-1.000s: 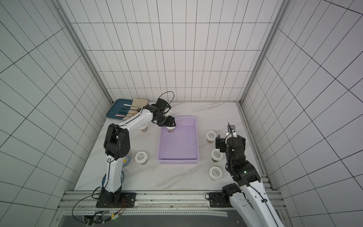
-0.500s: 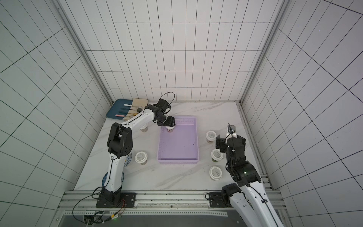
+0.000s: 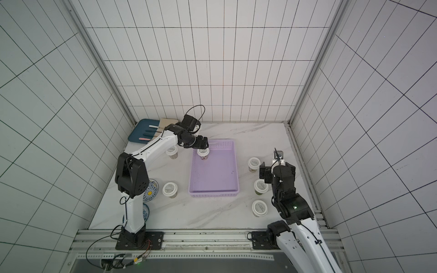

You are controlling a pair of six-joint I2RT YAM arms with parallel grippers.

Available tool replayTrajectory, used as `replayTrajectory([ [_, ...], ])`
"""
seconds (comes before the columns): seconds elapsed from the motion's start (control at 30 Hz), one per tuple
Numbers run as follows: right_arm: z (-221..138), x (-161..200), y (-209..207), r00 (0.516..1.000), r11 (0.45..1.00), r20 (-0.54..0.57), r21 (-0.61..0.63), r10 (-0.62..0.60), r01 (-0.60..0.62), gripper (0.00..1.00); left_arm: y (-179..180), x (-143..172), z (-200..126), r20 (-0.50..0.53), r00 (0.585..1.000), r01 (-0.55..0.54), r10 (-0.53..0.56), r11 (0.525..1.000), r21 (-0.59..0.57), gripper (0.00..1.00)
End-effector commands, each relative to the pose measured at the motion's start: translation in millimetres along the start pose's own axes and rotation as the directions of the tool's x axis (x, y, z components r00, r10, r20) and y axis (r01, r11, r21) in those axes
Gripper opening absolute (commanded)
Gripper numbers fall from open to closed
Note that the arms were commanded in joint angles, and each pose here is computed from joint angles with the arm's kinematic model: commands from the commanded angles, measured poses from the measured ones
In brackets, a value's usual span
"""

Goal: Put the yogurt in the basket
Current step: Place the yogurt in the basket, then pick up the yogurt from the center of the board.

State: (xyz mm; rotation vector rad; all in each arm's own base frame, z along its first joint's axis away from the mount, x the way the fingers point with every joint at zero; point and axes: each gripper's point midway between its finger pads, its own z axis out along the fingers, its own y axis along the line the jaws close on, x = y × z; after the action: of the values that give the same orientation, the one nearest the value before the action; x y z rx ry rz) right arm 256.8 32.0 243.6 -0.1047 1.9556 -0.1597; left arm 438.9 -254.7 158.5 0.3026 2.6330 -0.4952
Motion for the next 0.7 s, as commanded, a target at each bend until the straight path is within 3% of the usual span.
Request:
replayTrajectory([
  [0.0, 2.0, 4.1, 2.8, 1.000, 1.000, -0.009, -0.006, -0.006, 0.006, 0.99, 2.6, -7.3, -22.8, 0.078, 0.997, 0.000, 0.001, 1.000, -0.007, 0.93],
  [0.33, 2.7, 4.4, 5.5, 0.999, 1.000, -0.035, -0.020, 0.008, -0.009, 0.99, 18.0, 9.9, -75.5, 0.228, 0.974, -0.014, 0.017, 1.000, -0.018, 0.97],
  [0.67, 9.4, 2.2, 18.1, 0.983, 0.997, -0.180, -0.057, 0.041, -0.052, 0.99, 50.2, 41.4, -107.8, 0.318, 0.948, -0.008, 0.011, 1.000, -0.011, 0.98],
])
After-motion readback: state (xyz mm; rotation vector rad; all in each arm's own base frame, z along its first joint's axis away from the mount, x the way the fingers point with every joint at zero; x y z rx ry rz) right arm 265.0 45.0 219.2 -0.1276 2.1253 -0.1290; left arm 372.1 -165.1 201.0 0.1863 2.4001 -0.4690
